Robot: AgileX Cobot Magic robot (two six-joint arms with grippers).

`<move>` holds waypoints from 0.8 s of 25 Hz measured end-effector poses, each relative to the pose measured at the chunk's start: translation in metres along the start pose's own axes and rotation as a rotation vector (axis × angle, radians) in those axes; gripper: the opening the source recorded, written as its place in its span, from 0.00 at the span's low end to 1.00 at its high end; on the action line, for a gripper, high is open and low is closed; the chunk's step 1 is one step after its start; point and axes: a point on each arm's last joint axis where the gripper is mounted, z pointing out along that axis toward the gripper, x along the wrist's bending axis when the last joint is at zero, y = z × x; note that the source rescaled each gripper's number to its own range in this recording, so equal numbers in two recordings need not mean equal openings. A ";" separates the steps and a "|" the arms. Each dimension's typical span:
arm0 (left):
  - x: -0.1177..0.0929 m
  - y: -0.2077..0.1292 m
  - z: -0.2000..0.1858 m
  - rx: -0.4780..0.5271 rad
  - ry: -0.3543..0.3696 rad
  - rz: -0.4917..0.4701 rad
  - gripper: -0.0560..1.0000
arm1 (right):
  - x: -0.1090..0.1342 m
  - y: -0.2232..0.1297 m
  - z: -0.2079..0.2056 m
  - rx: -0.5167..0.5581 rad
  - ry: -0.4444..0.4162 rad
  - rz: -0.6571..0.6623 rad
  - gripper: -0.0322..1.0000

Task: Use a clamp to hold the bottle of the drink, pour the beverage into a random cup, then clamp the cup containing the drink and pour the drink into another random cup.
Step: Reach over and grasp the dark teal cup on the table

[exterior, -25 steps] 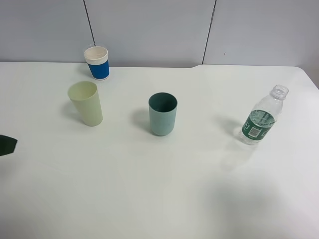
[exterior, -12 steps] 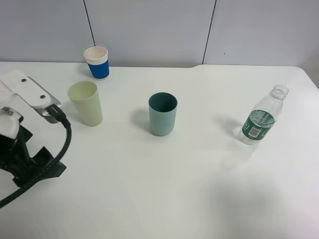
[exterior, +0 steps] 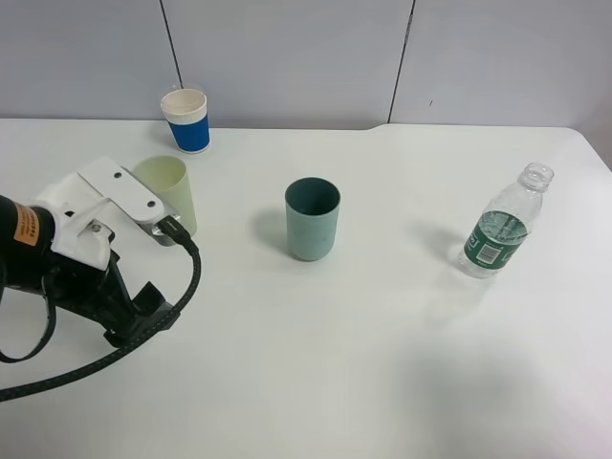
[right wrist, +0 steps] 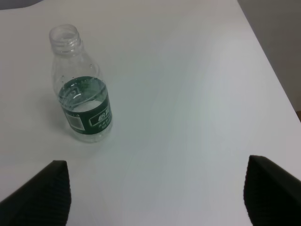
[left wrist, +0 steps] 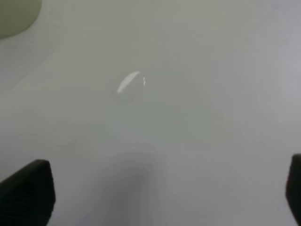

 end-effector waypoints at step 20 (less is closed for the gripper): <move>-0.002 -0.026 0.027 -0.287 0.032 -0.001 1.00 | 0.000 0.000 0.000 0.000 0.000 0.000 0.46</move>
